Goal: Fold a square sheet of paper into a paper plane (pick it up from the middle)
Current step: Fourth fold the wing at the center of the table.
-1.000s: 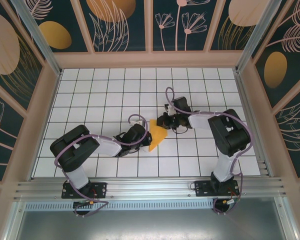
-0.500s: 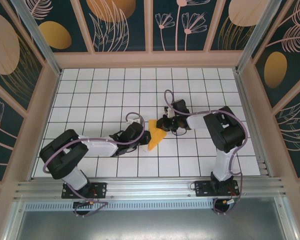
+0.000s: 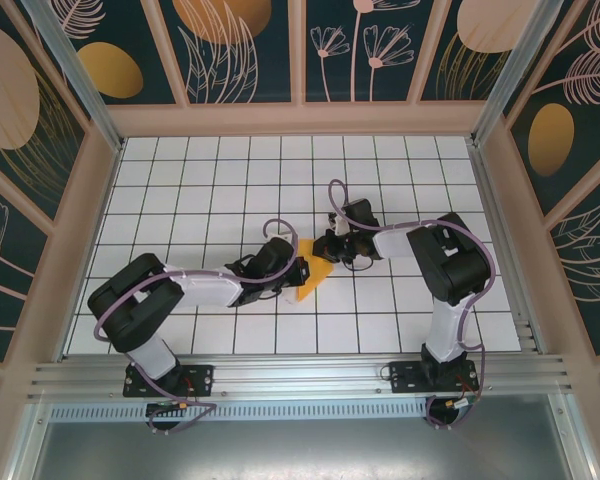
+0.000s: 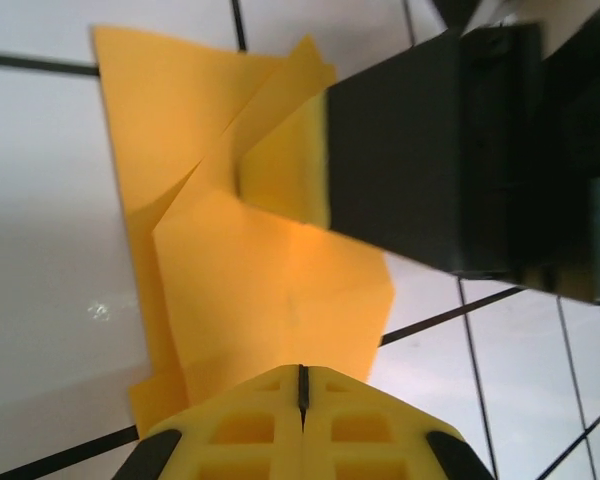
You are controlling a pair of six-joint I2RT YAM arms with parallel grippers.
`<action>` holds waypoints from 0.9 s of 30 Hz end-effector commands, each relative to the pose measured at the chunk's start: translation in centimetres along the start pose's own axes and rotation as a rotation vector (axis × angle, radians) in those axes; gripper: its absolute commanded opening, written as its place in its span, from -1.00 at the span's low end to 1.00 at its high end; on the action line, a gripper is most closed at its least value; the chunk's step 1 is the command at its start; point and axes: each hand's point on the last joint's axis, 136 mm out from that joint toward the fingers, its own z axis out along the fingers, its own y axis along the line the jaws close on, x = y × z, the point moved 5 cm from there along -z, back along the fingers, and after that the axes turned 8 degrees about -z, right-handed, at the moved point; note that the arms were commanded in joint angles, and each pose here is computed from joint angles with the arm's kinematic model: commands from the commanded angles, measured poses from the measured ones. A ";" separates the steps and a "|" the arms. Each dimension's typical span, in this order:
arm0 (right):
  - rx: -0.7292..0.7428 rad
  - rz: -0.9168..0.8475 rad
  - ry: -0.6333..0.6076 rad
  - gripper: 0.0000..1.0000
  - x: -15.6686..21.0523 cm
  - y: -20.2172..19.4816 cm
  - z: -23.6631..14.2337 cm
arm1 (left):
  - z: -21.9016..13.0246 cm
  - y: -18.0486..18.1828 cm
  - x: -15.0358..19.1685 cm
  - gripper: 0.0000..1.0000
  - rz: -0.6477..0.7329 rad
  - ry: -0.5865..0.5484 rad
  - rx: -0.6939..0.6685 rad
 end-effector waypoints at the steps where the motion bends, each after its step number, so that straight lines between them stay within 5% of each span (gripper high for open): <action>1: 0.054 0.015 0.012 -0.83 0.6 -1.3 0.8 | 0.6 1.2 0.8 -1.00 -0.041 0.028 -0.006; 18: -0.046 -0.079 0.011 -0.80 0.9 3.7 -1.4 | 1.2 5.1 3.5 -1.00 -0.090 0.082 -0.067; 27: 0.046 0.019 0.034 -0.85 3.0 -0.4 0.7 | 0.9 4.1 3.1 -1.00 -0.075 0.080 -0.036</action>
